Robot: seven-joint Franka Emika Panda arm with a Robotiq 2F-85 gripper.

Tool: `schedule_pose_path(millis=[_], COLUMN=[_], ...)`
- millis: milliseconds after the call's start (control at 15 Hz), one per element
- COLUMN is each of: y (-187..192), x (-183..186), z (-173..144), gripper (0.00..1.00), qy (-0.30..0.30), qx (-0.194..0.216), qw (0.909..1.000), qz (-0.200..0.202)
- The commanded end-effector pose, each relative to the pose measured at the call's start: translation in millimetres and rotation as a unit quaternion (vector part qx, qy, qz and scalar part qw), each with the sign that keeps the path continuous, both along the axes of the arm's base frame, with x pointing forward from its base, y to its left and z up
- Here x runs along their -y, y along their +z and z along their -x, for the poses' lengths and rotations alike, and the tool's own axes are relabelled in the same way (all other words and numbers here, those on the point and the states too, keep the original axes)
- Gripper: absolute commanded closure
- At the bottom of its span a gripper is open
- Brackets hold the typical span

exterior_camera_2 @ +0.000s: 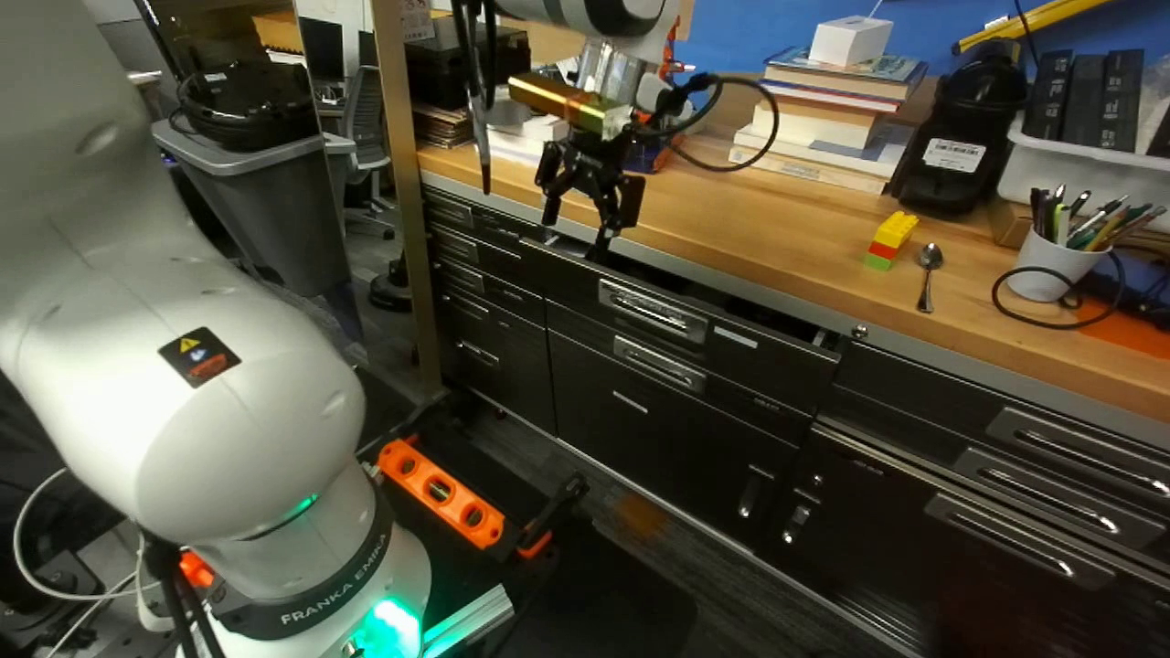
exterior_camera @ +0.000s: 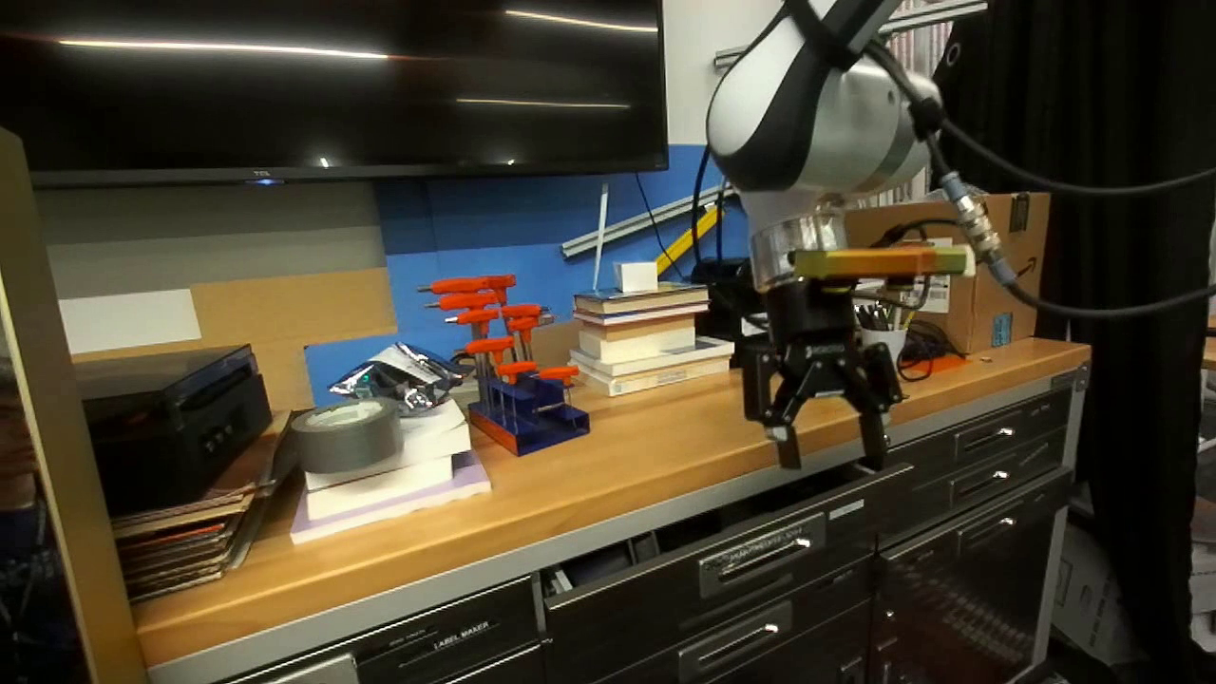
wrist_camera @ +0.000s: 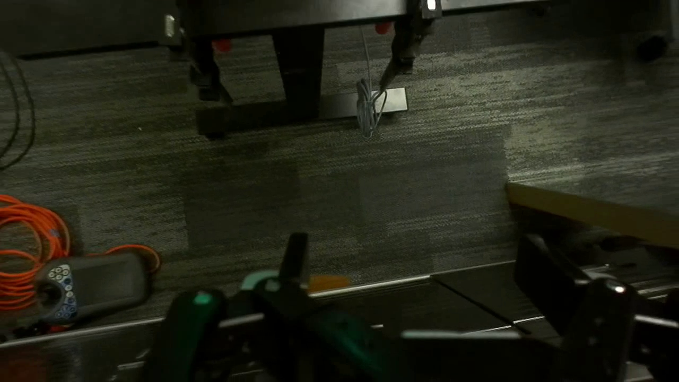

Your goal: Put the black objects inside the open drawer and close the drawer

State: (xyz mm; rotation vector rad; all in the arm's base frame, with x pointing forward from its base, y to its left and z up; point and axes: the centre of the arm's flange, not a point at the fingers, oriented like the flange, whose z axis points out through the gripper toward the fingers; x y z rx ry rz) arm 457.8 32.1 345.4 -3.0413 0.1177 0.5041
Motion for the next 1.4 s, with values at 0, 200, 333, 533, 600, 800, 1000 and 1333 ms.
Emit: schedule_pose_path(millis=[0, 200, 333, 533, 600, 800, 1000, 1333], y=[80.0, 127.1, 144.1, 155.7, 148.0, 147.4, 141.7, 141.0], x=[37.6, 65.8, 79.8, 92.4, 85.9, 87.6, 86.8, 86.9], z=[39.8, 70.5, 85.9, 98.1, 82.9, 86.7, 84.1, 83.7], gripper=[0.00, 0.00, 0.00, 0.00, 0.00, 0.00, 0.00, 0.00], qy=[0.020, 0.028, 0.028, 0.022, 0.016, 0.014, 0.015, 0.015], qx=[0.032, 0.058, 0.077, 0.102, 0.087, 0.088, 0.080, 0.079], qw=[0.9993, 0.9979, 0.9966, 0.9945, 0.9959, 0.9959, 0.9965, 0.9966], qz=[-0.002, -0.008, -0.015, -0.008, -0.018, -0.017, -0.017, -0.018])
